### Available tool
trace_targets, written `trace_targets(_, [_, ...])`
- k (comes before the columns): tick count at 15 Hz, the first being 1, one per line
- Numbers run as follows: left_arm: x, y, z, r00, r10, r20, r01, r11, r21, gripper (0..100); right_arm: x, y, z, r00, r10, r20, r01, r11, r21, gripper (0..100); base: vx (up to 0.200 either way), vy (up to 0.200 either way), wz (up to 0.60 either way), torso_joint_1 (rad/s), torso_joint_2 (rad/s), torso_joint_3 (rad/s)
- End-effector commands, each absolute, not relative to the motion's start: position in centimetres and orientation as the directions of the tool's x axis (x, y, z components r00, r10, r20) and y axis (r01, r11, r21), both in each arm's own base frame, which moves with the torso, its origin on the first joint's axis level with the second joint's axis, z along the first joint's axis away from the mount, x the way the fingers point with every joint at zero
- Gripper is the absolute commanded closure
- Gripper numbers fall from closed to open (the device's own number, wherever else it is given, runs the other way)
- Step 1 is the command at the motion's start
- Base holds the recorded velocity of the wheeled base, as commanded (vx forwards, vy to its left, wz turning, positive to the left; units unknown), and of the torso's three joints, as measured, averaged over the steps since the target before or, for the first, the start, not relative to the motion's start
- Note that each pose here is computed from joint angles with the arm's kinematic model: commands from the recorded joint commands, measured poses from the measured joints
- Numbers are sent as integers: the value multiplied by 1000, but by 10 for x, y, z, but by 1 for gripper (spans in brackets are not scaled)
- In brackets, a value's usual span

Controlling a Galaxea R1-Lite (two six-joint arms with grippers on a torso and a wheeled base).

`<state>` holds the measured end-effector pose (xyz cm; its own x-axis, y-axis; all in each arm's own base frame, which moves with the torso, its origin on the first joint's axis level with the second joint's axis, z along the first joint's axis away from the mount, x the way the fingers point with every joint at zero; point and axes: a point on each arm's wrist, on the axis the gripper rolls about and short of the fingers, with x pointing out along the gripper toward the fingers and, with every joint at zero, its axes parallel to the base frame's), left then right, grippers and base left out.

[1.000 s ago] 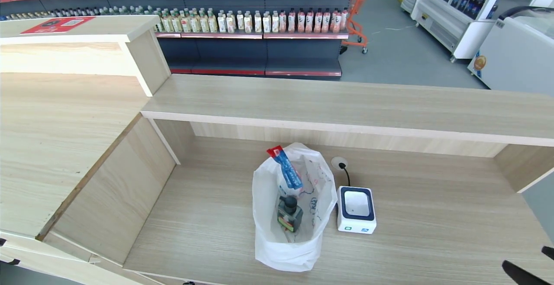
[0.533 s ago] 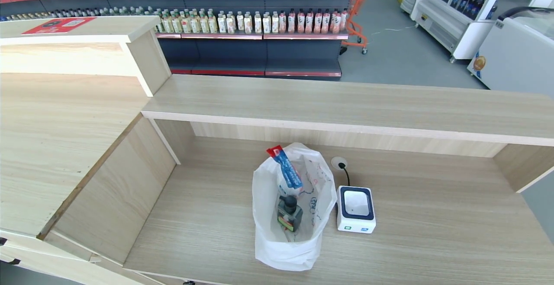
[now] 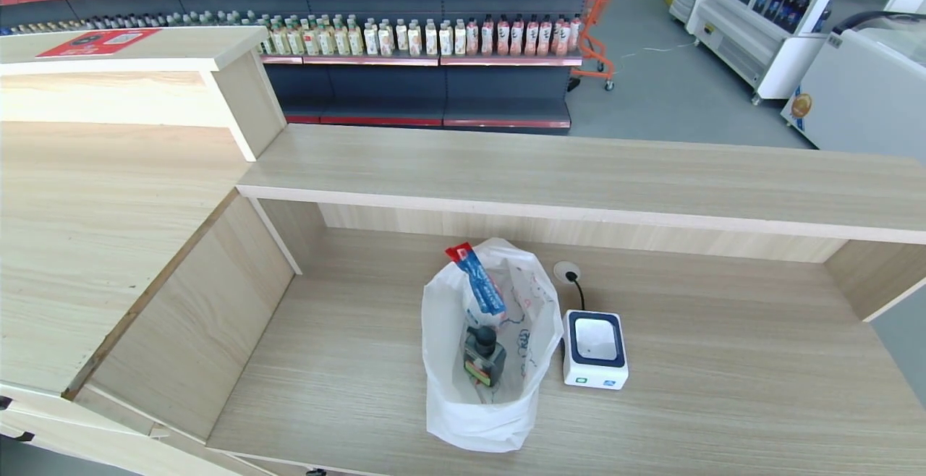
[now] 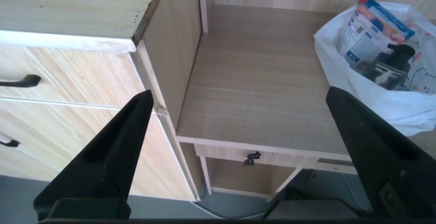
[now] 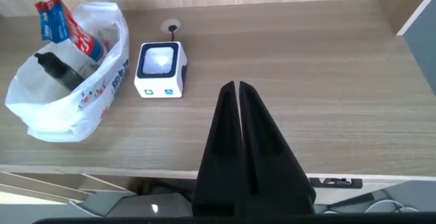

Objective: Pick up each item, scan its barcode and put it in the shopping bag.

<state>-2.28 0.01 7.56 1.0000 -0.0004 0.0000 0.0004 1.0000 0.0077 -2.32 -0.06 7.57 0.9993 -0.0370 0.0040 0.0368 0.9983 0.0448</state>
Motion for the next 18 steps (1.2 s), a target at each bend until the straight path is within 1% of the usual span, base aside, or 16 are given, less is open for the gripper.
trace_targets(1, [-23, 0, 76, 1000, 0, 2, 0, 1000, 8, 0, -23, -1, 76, 999, -37, -2, 37, 998, 44, 100, 0, 0, 0, 0, 0, 0])
trace_targets(4, [-23, 0, 76, 1000, 0, -2, 0, 1000, 5, 0, -23, -1, 76, 999, -37, 0, 37, 998, 43, 100, 0, 0, 0, 0, 0, 0])
trace_targets(13, [-23, 0, 76, 1000, 0, -2, 0, 1000, 9, 0, -23, -1, 76, 999, -37, -2, 37, 998, 44, 100, 0, -200, 0, 5, 1, 2])
trace_targets(17, [-23, 0, 76, 1000, 0, -3, 0, 1000, 11, 0, -23, -1, 76, 999, -37, -2, 37, 998, 44, 100, 0, 0, 0, 0, 0, 0])
trace_targets(18, [-23, 0, 76, 1000, 0, -2, 0, 1000, 6, 0, -23, -1, 76, 999, -37, -2, 37, 998, 44, 100, 200, 0, 0, -2, -2, 2])
